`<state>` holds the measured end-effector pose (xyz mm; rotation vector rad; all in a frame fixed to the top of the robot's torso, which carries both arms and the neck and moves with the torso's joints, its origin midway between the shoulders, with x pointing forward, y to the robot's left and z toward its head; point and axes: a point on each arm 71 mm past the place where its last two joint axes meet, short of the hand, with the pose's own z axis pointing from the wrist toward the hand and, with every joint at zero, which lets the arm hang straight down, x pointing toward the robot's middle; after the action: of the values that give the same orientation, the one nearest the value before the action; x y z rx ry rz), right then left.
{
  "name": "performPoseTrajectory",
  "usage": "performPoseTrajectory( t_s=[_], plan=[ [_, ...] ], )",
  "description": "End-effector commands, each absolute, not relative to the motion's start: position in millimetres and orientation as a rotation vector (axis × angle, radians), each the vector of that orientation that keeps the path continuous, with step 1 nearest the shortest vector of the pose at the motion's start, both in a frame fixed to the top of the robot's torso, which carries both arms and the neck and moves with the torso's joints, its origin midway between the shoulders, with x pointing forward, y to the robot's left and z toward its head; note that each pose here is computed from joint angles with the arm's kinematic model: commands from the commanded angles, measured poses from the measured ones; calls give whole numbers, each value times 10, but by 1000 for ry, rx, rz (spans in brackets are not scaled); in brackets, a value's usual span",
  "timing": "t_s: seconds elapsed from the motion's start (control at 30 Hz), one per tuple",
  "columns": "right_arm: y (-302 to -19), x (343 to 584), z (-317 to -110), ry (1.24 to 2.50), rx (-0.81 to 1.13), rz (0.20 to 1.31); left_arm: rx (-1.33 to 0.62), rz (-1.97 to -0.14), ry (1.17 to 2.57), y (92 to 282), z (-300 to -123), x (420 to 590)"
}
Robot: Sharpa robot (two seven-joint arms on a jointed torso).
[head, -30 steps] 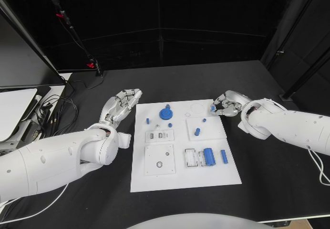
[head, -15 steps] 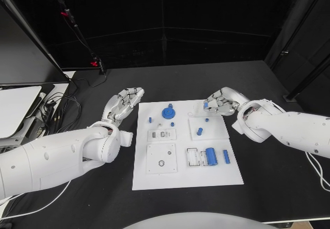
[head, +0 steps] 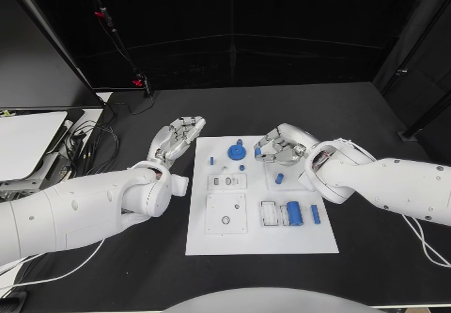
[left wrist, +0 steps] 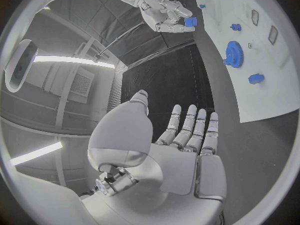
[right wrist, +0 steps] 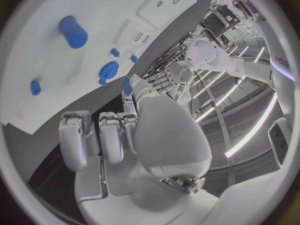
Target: Assemble the parts on the task board
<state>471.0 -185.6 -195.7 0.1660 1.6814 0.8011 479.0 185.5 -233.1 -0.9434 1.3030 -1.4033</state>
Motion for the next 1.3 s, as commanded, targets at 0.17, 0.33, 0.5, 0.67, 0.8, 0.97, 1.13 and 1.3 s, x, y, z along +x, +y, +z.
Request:
performPoseTrajectory(
  t_s=[0.17, 0.33, 0.5, 0.67, 0.8, 0.97, 1.13, 1.3],
  plan=[
    [-1559, 4645, -2002, 1770, 87, 691, -770, -1534, 1103, 1824, -2153, 4749],
    [-1391, 4601, -2067, 1802, 79, 677, -769, -1535, 1104, 1817, -2154, 4753],
    [-1258, 4564, -2131, 1817, 78, 681, -769, -1536, 1104, 1810, -2155, 4755],
    [-1185, 4537, -2190, 1834, 74, 673, -768, -1537, 1105, 1802, -2156, 4759],
    [-1173, 4517, -2233, 1856, 70, 656, -768, -1539, 1105, 1797, -2156, 4758],
    [-1168, 4502, -2283, 1853, 73, 652, -769, -1534, 1104, 1811, -2156, 4758],
    [-1150, 4497, -2322, 1836, 73, 655, -769, -1533, 1104, 1817, -2156, 4758],
    [-1134, 4500, -2350, 1835, 65, 656, -769, -1533, 1103, 1822, -2156, 4756]
  ],
)
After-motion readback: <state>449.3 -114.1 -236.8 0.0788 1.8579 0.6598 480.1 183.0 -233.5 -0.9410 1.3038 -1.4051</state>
